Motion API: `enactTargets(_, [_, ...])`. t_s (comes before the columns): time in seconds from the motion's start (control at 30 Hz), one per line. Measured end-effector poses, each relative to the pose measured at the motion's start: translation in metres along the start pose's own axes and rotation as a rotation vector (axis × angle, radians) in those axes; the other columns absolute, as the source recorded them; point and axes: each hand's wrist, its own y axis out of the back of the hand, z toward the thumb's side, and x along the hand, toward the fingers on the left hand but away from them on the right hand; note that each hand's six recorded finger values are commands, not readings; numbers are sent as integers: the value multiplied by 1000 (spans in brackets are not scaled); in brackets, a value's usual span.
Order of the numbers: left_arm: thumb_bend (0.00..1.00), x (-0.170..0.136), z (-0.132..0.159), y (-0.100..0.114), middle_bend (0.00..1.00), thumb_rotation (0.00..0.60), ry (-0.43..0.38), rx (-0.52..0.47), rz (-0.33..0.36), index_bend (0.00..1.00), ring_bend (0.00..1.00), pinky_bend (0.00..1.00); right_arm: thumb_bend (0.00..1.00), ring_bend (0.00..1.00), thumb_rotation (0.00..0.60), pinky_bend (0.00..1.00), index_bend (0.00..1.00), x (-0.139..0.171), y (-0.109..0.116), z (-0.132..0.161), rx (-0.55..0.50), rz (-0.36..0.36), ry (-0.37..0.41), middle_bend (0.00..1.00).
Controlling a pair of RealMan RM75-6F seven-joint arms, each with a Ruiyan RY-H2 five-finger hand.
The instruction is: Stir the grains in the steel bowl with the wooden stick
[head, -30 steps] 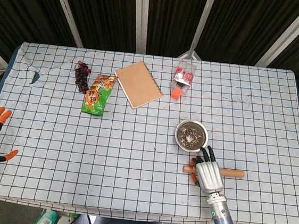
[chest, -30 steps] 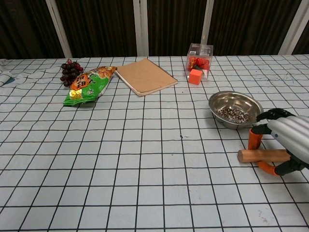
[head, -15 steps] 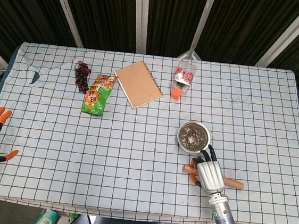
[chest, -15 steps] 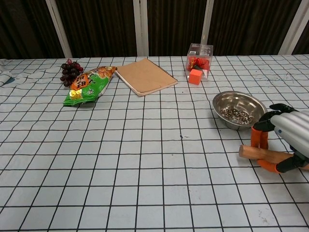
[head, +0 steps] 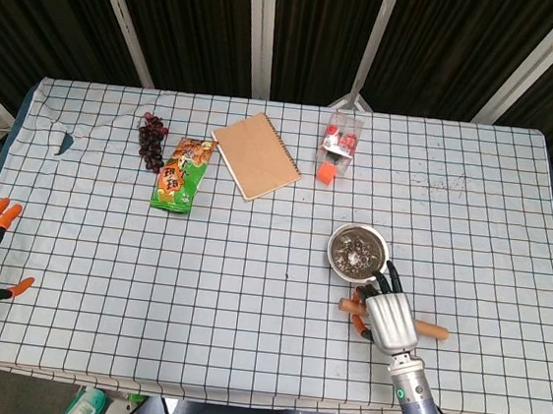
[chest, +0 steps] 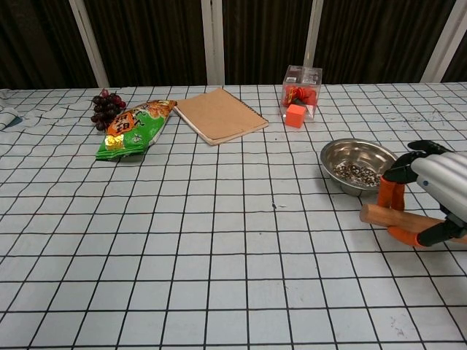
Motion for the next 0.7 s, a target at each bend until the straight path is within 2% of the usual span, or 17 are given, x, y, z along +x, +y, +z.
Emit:
enactTargets(0.2, [16,0,0,0,0,600,-1,-2,0,0,0,0,477,281,600,0,762,-1,8,-1,-4,-27,4,645])
enactTargets(0.4, [16,0,0,0,0,600,-2,-1,-2,0,0,0,517,320,600,0,810,-2,24,-6,-53,-80,6,681])
enactTargets(0.7, [16,0,1,-1,0,600,-1,1,-2,0,0,0,549,366,600,0,842,-5,70,-22,-219,-206,-25,707])
